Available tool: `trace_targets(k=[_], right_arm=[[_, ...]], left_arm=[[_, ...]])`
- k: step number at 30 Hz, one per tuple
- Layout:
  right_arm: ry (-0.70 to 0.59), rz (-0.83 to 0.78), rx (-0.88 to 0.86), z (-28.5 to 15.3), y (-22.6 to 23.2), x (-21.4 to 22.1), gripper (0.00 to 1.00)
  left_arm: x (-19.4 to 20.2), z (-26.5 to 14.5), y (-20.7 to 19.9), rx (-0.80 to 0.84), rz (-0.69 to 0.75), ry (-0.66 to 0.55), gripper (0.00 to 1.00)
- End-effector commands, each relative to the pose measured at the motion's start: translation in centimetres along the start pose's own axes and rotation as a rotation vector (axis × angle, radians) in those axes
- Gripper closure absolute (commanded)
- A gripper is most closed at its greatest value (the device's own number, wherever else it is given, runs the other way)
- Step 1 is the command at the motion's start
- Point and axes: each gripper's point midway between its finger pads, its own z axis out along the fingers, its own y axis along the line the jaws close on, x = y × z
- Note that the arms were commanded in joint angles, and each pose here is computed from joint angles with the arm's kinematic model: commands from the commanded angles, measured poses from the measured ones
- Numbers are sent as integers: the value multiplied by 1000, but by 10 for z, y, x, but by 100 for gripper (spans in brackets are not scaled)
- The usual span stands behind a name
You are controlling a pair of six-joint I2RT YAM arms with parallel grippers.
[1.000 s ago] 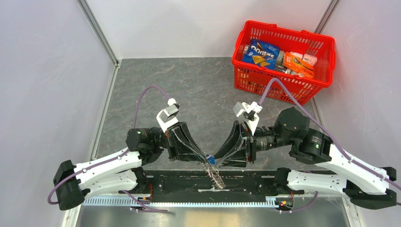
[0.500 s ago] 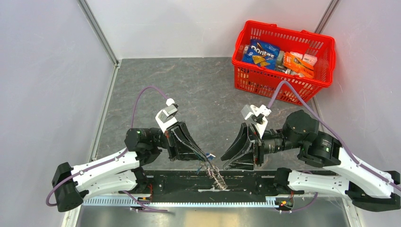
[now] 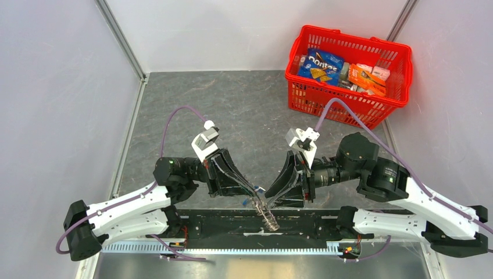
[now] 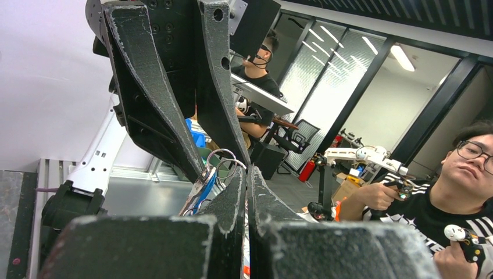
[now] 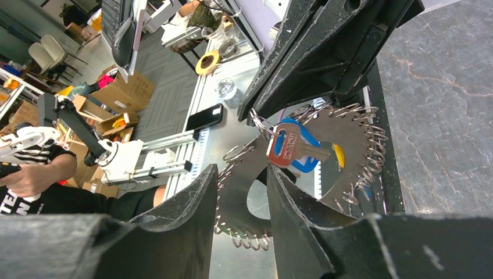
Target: Put the keys on the keyring
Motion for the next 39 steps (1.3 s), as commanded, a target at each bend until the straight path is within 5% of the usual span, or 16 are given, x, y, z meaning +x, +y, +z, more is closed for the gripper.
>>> trace_targets(k=[1, 39], right_arm=[[-61, -42, -60, -6, 21, -22, 56], [-136, -76, 14, 12, -3, -39, 59]], left_arm=[[-14, 2, -11, 21, 95, -53, 98], [-17, -2, -12, -7, 114, -77, 98]])
